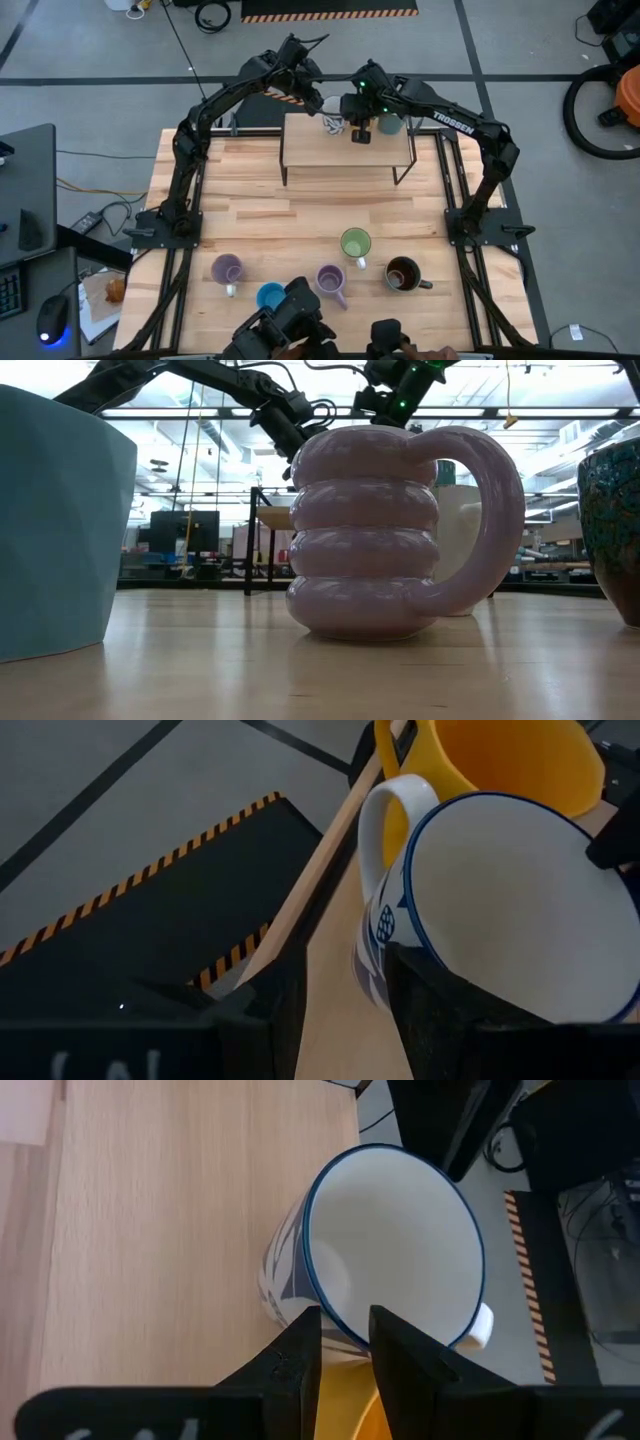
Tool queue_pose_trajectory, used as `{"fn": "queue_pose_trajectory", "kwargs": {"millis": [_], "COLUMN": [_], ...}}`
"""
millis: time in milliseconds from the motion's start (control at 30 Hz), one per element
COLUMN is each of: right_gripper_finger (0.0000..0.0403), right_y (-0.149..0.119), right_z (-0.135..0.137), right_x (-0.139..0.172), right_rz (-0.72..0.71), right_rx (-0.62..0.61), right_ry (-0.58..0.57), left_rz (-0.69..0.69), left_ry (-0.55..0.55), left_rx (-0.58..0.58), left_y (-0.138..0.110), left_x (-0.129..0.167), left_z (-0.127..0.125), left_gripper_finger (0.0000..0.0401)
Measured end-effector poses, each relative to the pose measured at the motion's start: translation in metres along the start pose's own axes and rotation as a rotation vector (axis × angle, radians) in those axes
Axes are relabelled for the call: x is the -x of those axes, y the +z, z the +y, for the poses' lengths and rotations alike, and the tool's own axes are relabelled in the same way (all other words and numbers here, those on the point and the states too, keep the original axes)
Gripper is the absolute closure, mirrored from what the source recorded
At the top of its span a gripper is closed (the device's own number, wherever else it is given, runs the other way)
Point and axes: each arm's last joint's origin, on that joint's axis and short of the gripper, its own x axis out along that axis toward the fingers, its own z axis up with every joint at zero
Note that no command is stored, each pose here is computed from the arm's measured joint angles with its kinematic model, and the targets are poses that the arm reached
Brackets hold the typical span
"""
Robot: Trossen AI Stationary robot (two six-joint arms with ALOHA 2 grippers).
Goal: Place coffee mugs
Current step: Put the white patterned mug on the shelf
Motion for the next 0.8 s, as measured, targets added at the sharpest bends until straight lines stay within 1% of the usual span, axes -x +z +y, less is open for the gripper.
{"fn": "queue_pose_trajectory", "kwargs": {"millis": [100,400,567,800], "right_gripper_finger": [0.0309,0.0309,0.0309,0.0310], "right_y": [0.000,-0.001,0.001,0.003], "right_z": [0.000,-0.001,0.002,0.004], "right_x": [0.000,0.001,0.004,0.015], "right_rz": [0.000,0.031,0.025,0.007], "right_rx": [0.020,0.017,0.024,-0.010], "right_ry": [-0.001,-0.040,-0.040,-0.045], "left_rz": [0.005,0.021,0.026,0.032], "left_ry": [-0.002,-0.005,-0.008,-0.014], "left_rx": [0.001,0.003,-0.013,-0.013], "left_y": [0.000,-0.002,-0.002,-0.003], "left_x": [0.000,0.000,0.000,-0.001], "left_z": [0.000,-0.001,-0.001,-0.003], "left_gripper_finger": [0.0259,0.0259,0.0259,0.0259]}}
